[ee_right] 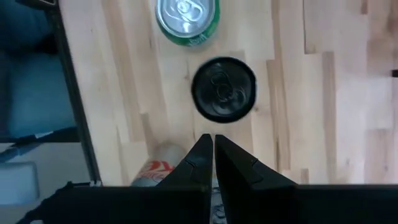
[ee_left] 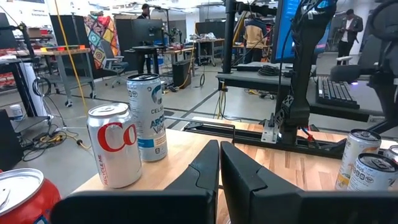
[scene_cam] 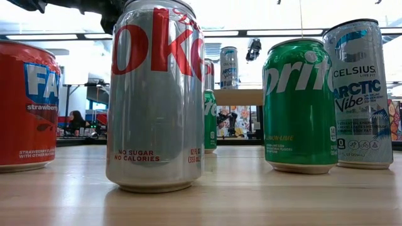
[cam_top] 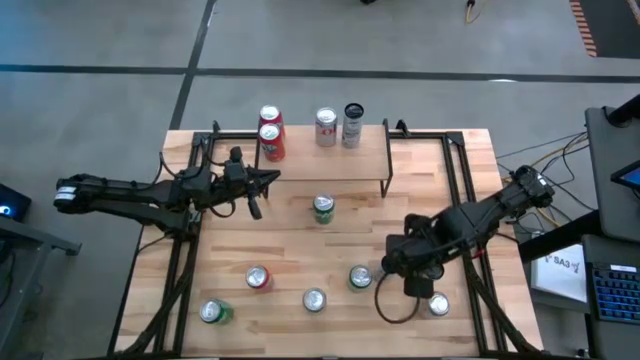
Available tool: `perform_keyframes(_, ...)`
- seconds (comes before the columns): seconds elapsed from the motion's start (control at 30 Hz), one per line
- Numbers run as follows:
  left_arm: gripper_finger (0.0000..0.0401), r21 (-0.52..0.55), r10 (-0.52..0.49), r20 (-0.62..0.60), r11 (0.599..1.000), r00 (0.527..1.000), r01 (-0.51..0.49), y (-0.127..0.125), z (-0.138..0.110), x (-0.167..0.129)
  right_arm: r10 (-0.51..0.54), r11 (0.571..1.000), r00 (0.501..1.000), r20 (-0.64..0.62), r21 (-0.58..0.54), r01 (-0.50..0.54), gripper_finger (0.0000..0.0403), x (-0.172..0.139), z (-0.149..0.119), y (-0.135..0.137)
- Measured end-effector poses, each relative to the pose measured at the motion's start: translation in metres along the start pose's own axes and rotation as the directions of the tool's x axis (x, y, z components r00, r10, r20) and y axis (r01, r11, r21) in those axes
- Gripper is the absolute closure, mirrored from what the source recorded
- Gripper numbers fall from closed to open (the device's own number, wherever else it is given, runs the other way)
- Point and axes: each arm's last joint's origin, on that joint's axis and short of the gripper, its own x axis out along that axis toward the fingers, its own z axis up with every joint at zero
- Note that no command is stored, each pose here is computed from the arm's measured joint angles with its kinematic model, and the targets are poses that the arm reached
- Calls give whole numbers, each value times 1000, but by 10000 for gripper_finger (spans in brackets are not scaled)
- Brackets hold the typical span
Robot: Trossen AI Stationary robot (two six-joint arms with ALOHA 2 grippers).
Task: Place canned beverage on shelf
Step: Put the left white-blue soda can on the shelf aligned with the other white-blue soda can
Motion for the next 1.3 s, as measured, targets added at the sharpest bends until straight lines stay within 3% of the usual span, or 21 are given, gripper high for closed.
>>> perform_keyframes(0.2,401,0,0,1,1000,1000,0,0,0,0,-31,995,998,54,-98,36,390,0,3,0)
perform_keyframes(0.33,401,0,0,1,1000,1000,0,0,0,0,-58,993,995,77,-97,65,360,0,4,0)
perform_keyframes(0.7,401,0,0,0,1000,1000,0,0,0,0,-105,991,987,125,-73,115,169,0,6,-1)
perform_keyframes(0.9,401,0,0,0,1000,1000,0,0,0,0,-101,995,987,127,30,98,98,0,6,-1)
perform_keyframes(1.1,401,0,0,0,1000,1000,0,0,0,0,-100,995,987,128,31,97,62,0,6,-1)
perform_keyframes(1.3,401,0,0,0,1000,1000,0,0,0,0,-99,995,987,129,31,96,57,0,6,-1)
